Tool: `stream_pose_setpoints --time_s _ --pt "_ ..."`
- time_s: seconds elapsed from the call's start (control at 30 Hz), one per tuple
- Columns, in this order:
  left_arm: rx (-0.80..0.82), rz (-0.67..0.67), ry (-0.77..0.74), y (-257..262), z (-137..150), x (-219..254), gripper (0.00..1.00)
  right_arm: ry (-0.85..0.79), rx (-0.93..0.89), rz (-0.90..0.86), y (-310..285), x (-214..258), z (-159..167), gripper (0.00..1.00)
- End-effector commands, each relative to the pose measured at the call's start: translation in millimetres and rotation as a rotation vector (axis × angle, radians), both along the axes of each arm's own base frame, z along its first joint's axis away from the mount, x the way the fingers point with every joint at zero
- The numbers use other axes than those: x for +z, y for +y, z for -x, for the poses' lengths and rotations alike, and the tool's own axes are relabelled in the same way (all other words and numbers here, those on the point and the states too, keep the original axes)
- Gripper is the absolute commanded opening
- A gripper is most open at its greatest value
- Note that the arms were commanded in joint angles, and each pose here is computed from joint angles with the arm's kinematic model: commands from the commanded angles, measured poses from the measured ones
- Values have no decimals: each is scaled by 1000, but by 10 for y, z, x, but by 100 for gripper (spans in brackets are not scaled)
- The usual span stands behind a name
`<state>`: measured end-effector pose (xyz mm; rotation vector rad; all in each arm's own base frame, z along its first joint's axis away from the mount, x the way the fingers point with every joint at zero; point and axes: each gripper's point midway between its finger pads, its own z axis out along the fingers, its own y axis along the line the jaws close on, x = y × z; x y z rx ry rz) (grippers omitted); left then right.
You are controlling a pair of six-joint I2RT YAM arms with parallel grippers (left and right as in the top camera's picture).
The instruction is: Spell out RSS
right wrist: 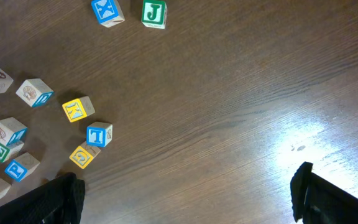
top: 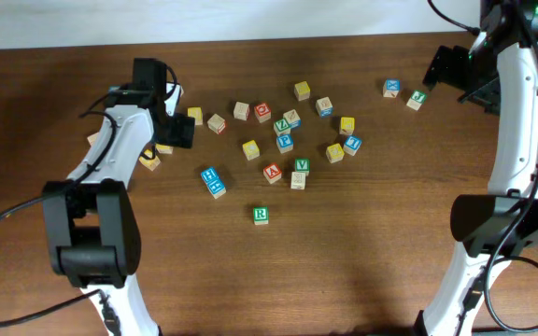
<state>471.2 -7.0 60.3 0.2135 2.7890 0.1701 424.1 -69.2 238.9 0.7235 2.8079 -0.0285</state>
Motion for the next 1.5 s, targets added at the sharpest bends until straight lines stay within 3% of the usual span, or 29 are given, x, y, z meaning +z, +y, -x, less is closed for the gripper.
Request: stream_pose_setpoints --time_s 0.0,0.03,0.13,0.27,0.4,0.63,0.73,0.93,1.0,1.13,1.2,1.27,1.47 --pt "11 4 79 106 68 -321 90 -8 4 15 -22 50 17 98" --pt "11 7 94 105 82 -393 89 -8 4 15 -22 50 17 98" --pt "-46 51 115 16 87 -504 72 -9 4 15 -22 51 16 98" --pt "-35 51 147 62 114 -672 66 -9 4 15 -22 51 16 98" --pt "-35 47 123 67 55 -658 41 -8 4 15 -22 50 17 98" --pt "-36 47 78 67 -50 -631 47 -9 4 15 -22 51 16 98" --pt "-38 46 81 67 -45 -633 38 -9 4 15 -22 51 16 98" --pt "-56 41 98 69 -7 -641 30 -9 4 15 -22 51 16 98" --pt "-56 41 99 70 -5 -640 21 -9 4 15 -22 51 16 99" --pt "-23 51 96 69 -22 -581 20 -9 4 15 -22 51 16 98" --pt "74 84 85 64 -59 -392 17 -9 4 15 -22 51 16 98" --pt "61 148 95 -48 -32 -237 16 -9 4 15 -22 51 16 98" --pt "-11 521 78 -715 250 623 16 -9 4 15 -22 51 16 98"
